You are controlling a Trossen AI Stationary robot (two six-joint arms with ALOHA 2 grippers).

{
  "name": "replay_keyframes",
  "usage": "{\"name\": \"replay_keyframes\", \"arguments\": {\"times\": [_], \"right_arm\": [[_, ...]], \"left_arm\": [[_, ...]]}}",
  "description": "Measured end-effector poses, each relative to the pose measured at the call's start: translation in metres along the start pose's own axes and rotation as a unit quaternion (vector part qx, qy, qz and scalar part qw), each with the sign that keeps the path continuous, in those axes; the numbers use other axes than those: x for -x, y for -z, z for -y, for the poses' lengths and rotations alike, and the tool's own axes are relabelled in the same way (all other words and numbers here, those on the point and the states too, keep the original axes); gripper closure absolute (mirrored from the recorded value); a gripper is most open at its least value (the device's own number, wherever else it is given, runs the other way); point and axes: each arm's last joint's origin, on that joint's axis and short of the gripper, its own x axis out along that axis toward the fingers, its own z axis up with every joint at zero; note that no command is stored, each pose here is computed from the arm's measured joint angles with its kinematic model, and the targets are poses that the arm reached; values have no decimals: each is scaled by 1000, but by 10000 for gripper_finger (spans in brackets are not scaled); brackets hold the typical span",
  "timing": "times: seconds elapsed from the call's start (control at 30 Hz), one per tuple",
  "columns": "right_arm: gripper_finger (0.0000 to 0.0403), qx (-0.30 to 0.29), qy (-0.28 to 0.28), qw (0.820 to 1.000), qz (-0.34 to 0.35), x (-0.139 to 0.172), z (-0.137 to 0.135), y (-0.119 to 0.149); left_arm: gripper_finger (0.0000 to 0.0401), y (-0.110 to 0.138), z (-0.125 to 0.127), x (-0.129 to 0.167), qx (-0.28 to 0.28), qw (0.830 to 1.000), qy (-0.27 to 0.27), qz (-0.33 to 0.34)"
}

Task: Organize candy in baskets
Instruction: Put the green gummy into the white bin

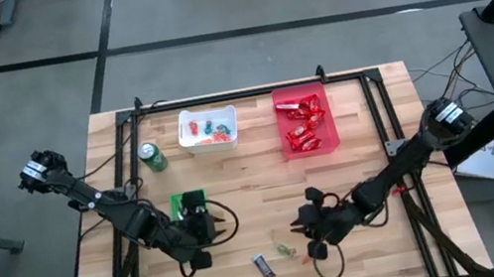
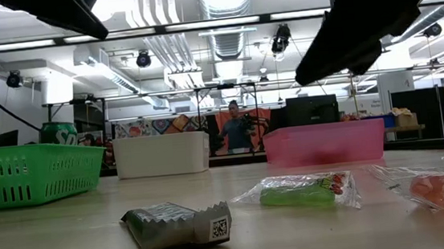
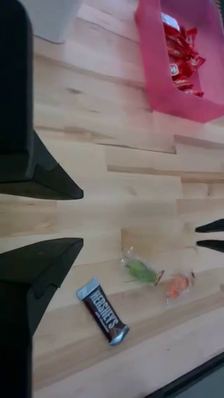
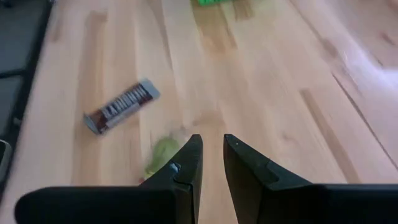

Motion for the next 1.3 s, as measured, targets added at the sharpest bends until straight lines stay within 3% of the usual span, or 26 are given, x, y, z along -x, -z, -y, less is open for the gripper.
{"name": "replay_keyframes", "arguments": {"times": [0.37, 0.5, 0.8, 0.97, 1.13, 1.3], "right_arm": [[344, 39, 61, 990, -122, -18, -18, -8], [338, 33, 40, 990, -134, -19, -25, -15], [230, 3, 28, 990, -140, -18, -28, -17], [175, 11, 18, 992, -124, -38, -33, -9], [154, 32, 22, 989, -142, -61, -37, 5], [162, 34, 22, 987, -154, -75, -41, 10]], "left_arm": [[307, 1, 2, 0, 22, 1000, 2, 0], [307, 1, 2, 0, 27, 1000, 2, -1], [307, 1, 2, 0, 31, 1000, 2, -2], [307, 1, 2, 0, 31, 1000, -1, 0], [307, 3, 3, -6, 19, 999, -29, 3], [307, 6, 6, -13, 12, 999, -43, -3]]}}
